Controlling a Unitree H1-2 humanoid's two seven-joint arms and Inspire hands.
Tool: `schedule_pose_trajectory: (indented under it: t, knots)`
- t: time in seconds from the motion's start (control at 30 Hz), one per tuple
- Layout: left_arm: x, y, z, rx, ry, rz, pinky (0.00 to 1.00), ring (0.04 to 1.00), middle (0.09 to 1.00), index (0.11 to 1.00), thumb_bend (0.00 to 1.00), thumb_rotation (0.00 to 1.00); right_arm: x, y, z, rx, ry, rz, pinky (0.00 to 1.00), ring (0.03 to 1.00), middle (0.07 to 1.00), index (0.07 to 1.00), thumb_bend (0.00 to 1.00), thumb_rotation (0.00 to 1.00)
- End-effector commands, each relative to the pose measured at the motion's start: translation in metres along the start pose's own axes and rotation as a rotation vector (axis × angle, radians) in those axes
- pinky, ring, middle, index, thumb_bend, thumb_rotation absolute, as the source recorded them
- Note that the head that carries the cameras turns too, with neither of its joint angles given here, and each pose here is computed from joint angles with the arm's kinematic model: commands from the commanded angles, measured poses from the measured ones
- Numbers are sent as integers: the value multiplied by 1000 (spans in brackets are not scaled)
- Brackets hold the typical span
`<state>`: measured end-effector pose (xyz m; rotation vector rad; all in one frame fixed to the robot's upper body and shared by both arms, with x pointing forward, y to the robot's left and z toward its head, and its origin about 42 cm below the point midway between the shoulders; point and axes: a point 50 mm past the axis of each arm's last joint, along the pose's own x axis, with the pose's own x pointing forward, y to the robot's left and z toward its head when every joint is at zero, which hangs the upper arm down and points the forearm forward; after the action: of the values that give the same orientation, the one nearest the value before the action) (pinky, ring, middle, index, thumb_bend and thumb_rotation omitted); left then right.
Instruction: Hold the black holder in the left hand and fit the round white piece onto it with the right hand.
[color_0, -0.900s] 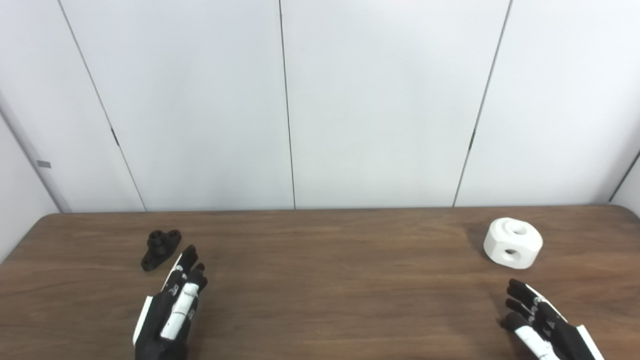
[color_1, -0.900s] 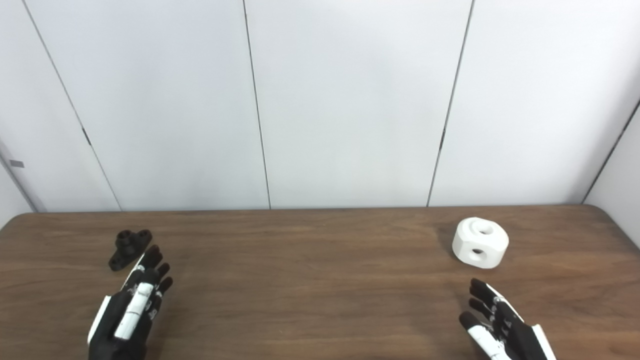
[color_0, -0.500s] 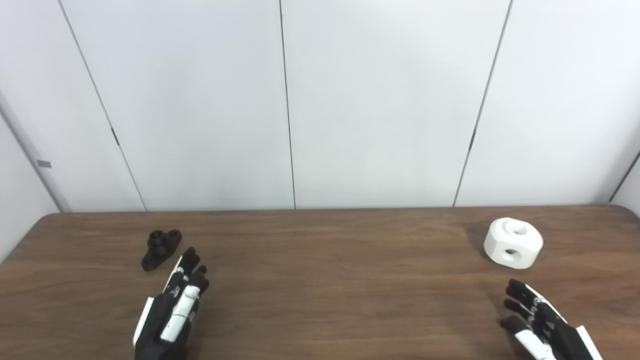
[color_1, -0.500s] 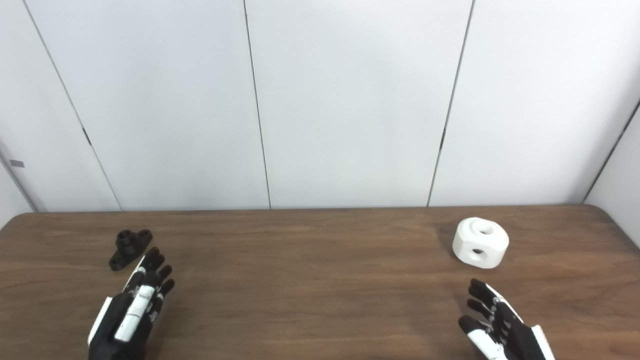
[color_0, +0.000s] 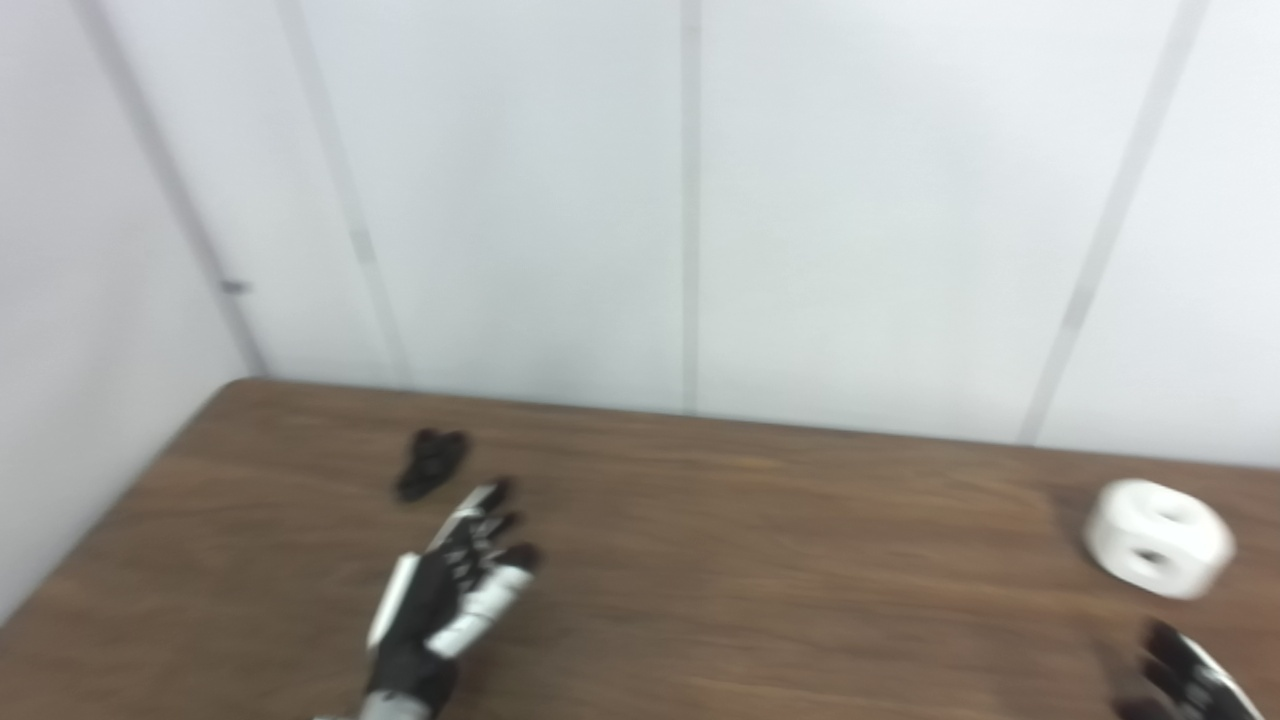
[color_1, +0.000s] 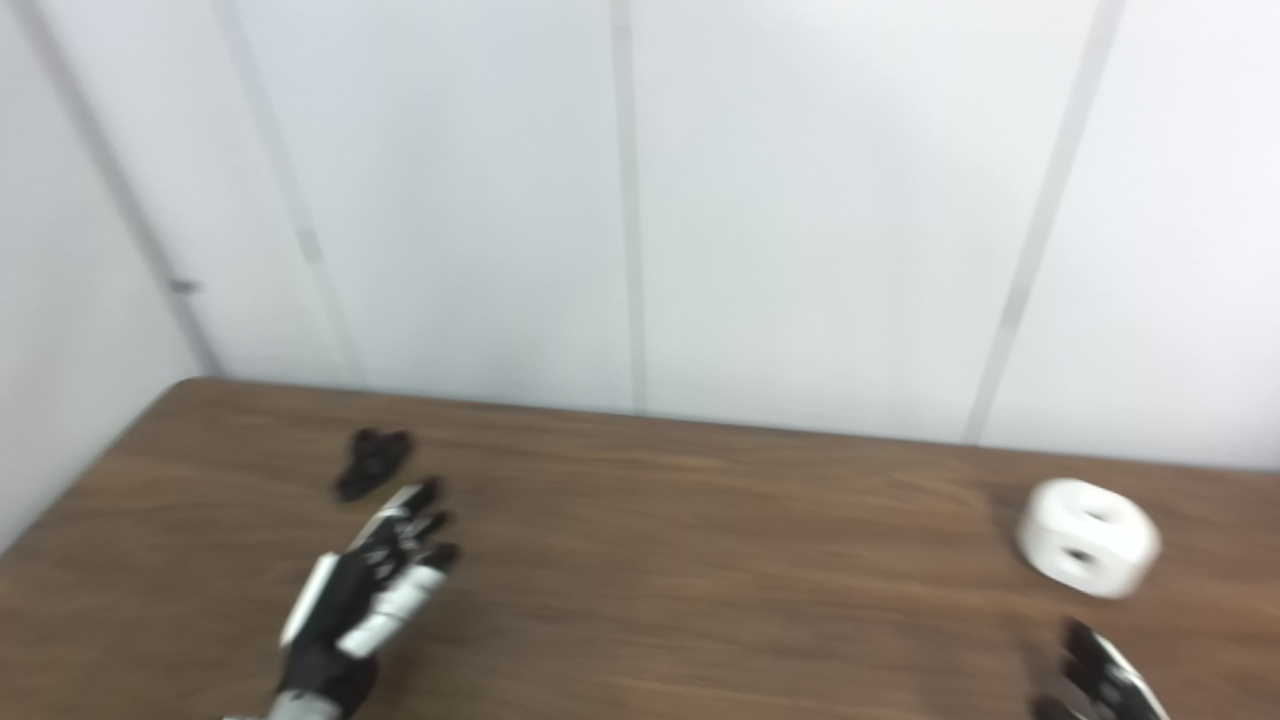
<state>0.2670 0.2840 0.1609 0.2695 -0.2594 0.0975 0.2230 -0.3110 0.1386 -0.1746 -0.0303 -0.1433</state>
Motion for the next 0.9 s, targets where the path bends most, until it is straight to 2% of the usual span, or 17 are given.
schedule_pose_trajectory:
  t: [0.0, 0.1, 0.13, 0.23, 0.3, 0.33, 0.4, 0.47, 0.5, 0.63, 0.73, 0.87]
  knots:
    - [15, 9, 35, 128, -224, 55, 562, 719, 821, 762, 763, 414, -1, -8, 4, -32, -15, -30, 804, 880, 900, 900, 672, 710]
    - [22, 21, 52, 274, -341, 158, 523, 682, 772, 725, 747, 361, 1, -10, 4, -33, -6, -26, 822, 887, 907, 908, 670, 721]
    - [25, 26, 60, 335, -373, 199, 507, 666, 755, 719, 752, 378, 1, -11, 5, -23, 5, -23, 812, 893, 912, 911, 674, 732]
    - [31, 34, 72, 460, -410, 266, 489, 660, 744, 717, 740, 402, 1, -15, 7, 0, 22, -14, 837, 923, 935, 924, 659, 715]
    - [36, 41, 79, 544, -405, 298, 490, 668, 753, 737, 741, 409, 2, -20, 4, 5, 22, -5, 825, 932, 946, 929, 641, 689]
    - [38, 44, 82, 594, -381, 313, 488, 670, 757, 748, 748, 422, 3, -23, 1, 10, 15, -1, 821, 929, 944, 927, 644, 685]
    - [42, 49, 88, 679, -305, 335, 584, 748, 799, 785, 774, 466, 7, -29, -3, 20, 9, 11, 837, 924, 940, 922, 649, 671]
    - [45, 52, 91, 719, -212, 355, 655, 811, 846, 811, 803, 450, 9, -34, -5, 30, 16, 17, 871, 934, 946, 924, 654, 666]
    - [47, 52, 90, 732, -169, 363, 661, 824, 866, 823, 813, 432, 10, -37, -6, 31, 20, 19, 885, 940, 951, 926, 655, 663]
    - [60, 60, 72, 781, 36, 373, 641, 831, 909, 865, 903, 443, 14, -44, -7, 47, 30, 30, 915, 968, 972, 938, 671, 651]
    - [64, 62, 62, 796, 108, 371, 683, 850, 924, 873, 928, 409, 14, -47, -7, 52, 34, 30, 923, 978, 981, 944, 665, 644]
    - [69, 66, 45, 831, 235, 359, 779, 892, 953, 889, 978, 425, 14, -50, -10, 37, 38, 11, 921, 973, 972, 941, 686, 645]
